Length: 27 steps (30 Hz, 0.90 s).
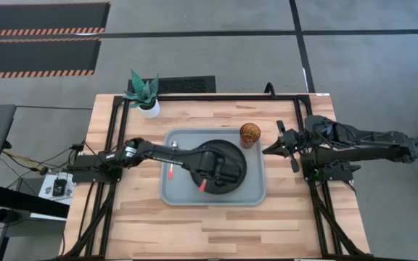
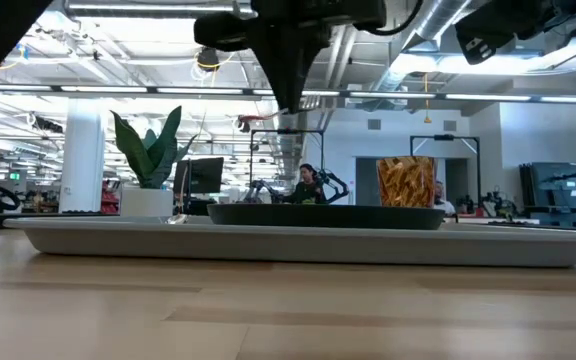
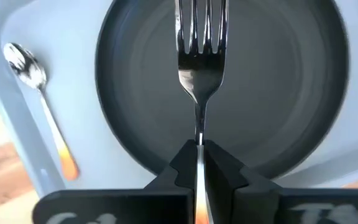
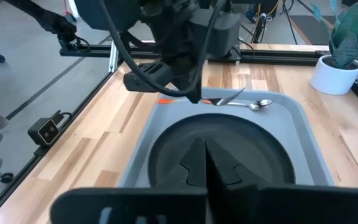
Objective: Pick and place plate/cup/fork/spoon on tray
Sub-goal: Put the orange fork on the gray tray to the right of the orange spoon
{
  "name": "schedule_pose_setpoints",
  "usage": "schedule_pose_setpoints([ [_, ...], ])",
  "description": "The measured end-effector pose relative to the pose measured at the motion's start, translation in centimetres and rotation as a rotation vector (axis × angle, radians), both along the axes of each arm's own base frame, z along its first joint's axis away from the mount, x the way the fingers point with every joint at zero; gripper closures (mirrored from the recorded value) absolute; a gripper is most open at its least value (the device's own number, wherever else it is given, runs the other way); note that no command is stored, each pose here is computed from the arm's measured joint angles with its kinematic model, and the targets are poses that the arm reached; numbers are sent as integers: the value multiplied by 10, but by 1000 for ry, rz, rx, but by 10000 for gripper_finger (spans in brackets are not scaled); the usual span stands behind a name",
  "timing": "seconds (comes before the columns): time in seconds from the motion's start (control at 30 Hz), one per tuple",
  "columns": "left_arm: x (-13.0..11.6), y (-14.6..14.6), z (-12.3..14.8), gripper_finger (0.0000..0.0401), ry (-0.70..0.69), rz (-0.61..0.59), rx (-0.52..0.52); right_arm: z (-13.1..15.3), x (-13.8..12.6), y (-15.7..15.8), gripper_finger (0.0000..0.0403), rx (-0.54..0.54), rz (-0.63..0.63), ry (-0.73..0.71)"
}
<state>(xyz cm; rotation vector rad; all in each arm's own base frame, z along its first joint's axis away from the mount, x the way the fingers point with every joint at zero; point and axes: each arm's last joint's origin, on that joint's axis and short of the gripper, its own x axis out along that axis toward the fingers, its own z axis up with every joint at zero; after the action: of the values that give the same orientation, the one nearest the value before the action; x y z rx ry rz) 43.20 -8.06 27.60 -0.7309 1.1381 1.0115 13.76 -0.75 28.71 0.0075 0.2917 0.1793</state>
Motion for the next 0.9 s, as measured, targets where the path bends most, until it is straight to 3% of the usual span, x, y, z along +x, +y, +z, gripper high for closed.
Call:
schedule_pose_setpoints([
  [0.4, 1, 6, 0, 401, 32, -85, 2, 0, 0, 0, 397, -8, 2, -2],
  [0.9, 4, -5, 1, 401, -42, -62, 52, 0, -2, -16, 397, -37, -107, -6],
])
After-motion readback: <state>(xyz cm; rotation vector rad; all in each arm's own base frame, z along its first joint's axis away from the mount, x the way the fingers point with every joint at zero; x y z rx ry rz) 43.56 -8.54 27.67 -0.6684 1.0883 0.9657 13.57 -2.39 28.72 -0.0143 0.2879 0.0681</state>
